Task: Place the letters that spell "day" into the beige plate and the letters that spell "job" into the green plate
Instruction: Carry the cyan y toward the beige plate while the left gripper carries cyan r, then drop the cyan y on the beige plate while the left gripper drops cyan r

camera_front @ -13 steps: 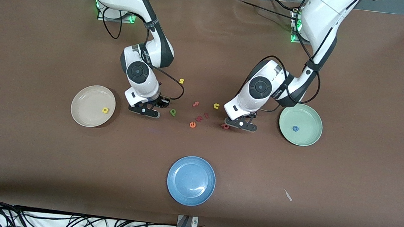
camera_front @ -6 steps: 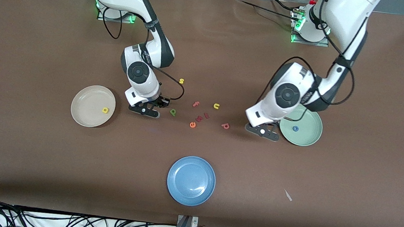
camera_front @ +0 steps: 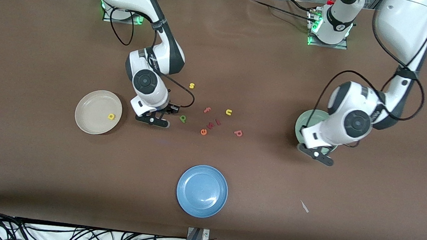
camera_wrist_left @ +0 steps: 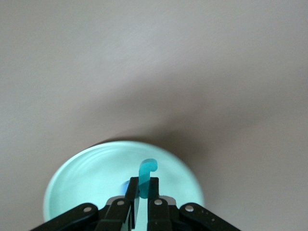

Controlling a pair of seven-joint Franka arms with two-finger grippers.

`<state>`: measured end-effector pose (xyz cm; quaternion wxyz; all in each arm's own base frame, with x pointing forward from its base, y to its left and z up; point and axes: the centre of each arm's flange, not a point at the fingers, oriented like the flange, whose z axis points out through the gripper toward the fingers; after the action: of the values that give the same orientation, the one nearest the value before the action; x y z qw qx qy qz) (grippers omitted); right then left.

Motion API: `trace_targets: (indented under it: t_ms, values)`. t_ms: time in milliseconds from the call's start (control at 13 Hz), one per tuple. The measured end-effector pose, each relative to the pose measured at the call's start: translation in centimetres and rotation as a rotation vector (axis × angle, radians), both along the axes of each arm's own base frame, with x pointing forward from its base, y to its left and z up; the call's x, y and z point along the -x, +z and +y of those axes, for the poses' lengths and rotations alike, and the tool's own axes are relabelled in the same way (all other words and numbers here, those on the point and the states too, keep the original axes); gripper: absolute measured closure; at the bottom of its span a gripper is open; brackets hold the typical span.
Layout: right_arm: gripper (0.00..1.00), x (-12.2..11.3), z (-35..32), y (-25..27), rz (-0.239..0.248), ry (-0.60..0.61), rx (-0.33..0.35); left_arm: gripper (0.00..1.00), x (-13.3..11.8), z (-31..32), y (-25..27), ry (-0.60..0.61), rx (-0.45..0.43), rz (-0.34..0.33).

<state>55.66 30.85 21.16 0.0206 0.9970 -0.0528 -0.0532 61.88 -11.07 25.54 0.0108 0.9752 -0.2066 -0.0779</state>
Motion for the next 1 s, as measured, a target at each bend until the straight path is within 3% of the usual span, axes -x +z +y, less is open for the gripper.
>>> trace_targets:
  t_ms: [154, 462, 1000]
  values:
    - [0.75, -1.8, -3.9, 0.5, 0.018, 0.072, 0.021, 0.92, 1.3, 2.0, -2.0, 0.005, 0.001, 0.03]
    - [0.75, -4.0, -10.2, 1.5, 0.032, 0.197, 0.043, 0.92, 5.7, 2.6, -6.6, -0.003, 0.01, 0.023]
    - [0.75, -3.8, -18.6, 1.5, 0.034, 0.398, 0.053, 0.92, 7.7, 4.2, -5.9, -0.026, -0.003, 0.024]
